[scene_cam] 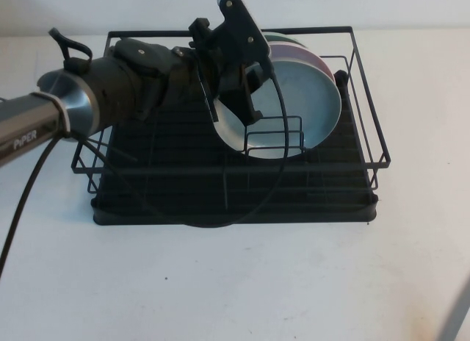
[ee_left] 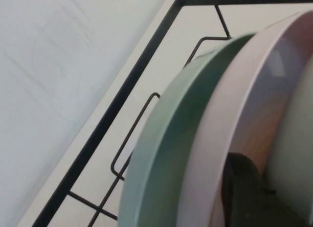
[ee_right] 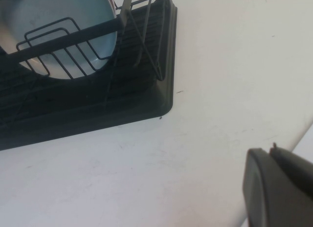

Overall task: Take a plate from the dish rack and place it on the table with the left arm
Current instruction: Grasp the plate from the shelf, then place the plate from the table

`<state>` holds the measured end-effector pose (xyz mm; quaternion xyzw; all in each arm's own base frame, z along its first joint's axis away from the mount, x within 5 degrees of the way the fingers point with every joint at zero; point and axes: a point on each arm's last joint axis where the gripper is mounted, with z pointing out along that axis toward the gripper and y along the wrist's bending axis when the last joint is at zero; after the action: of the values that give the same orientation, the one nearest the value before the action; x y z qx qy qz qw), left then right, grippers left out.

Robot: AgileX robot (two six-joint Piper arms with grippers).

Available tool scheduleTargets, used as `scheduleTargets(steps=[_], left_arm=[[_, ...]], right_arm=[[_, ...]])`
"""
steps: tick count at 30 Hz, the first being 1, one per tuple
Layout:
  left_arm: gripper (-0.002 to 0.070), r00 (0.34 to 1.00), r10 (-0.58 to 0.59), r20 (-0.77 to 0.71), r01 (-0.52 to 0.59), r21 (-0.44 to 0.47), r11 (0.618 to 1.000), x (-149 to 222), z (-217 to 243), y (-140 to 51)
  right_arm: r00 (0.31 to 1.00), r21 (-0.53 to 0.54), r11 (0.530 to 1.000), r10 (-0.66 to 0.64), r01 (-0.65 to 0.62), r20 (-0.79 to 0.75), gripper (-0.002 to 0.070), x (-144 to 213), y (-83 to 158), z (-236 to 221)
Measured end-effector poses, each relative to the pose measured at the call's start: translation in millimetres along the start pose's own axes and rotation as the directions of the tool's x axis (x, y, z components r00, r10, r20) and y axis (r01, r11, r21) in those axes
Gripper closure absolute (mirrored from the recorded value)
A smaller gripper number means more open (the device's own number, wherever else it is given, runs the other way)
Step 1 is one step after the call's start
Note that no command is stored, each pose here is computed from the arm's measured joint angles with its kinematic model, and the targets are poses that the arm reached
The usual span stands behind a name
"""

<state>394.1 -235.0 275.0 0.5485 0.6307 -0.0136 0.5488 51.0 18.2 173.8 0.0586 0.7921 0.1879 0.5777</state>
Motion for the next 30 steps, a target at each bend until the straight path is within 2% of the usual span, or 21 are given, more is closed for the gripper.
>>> scheduleTargets(steps=[3, 5, 13, 18, 23, 25, 27, 30], left_arm=[[0.0582, 1.000, -0.001, 0.001, 0.001, 0.000, 1.000, 0, 0, 0.0], [0.0614, 1.000, 0.006, 0.013, -0.006, 0.008, 1.000, -3, -2, -0.1], [0.0615, 0.997, 0.009, 0.072, -0.006, -0.047, 0.999, -27, -28, 14.4], [0.0626, 0.986, 0.033, 0.162, -0.009, -0.146, 0.989, -63, -76, 36.5], [0.0626, 0.948, -0.108, 0.298, 0.176, -0.209, 0.962, -99, -138, 54.8], [0.0626, 0.921, -0.173, 0.349, 0.251, -0.192, 0.949, -111, -161, 57.7], [0.0626, 0.903, -0.215, 0.371, 0.280, -0.130, 0.951, -121, -182, 54.9], [0.0626, 0.909, -0.311, 0.276, 0.303, 0.072, 0.950, -123, -197, 36.5]], right_arm=[[1.000, 0.000, 1.000, 0.000, 0.000, 0.000, 0.0694, 0, 0, 0], [1.000, 0.000, 1.000, 0.000, 0.000, 0.000, 0.0694, 0, 0, 0], [1.000, 0.000, 1.000, 0.000, 0.000, 0.000, 0.0694, 0, 0, 0], [1.000, 0.000, 1.000, 0.000, 0.000, 0.000, 0.0694, 0, 0, 0], [1.000, 0.000, 1.000, 0.000, 0.000, 0.000, 0.0694, 0, 0, 0], [1.000, 0.000, 1.000, 0.000, 0.000, 0.000, 0.0694, 0, 0, 0], [1.000, 0.000, 1.000, 0.000, 0.000, 0.000, 0.0694, 0, 0, 0], [1.000, 0.000, 1.000, 0.000, 0.000, 0.000, 0.0694, 0, 0, 0]])
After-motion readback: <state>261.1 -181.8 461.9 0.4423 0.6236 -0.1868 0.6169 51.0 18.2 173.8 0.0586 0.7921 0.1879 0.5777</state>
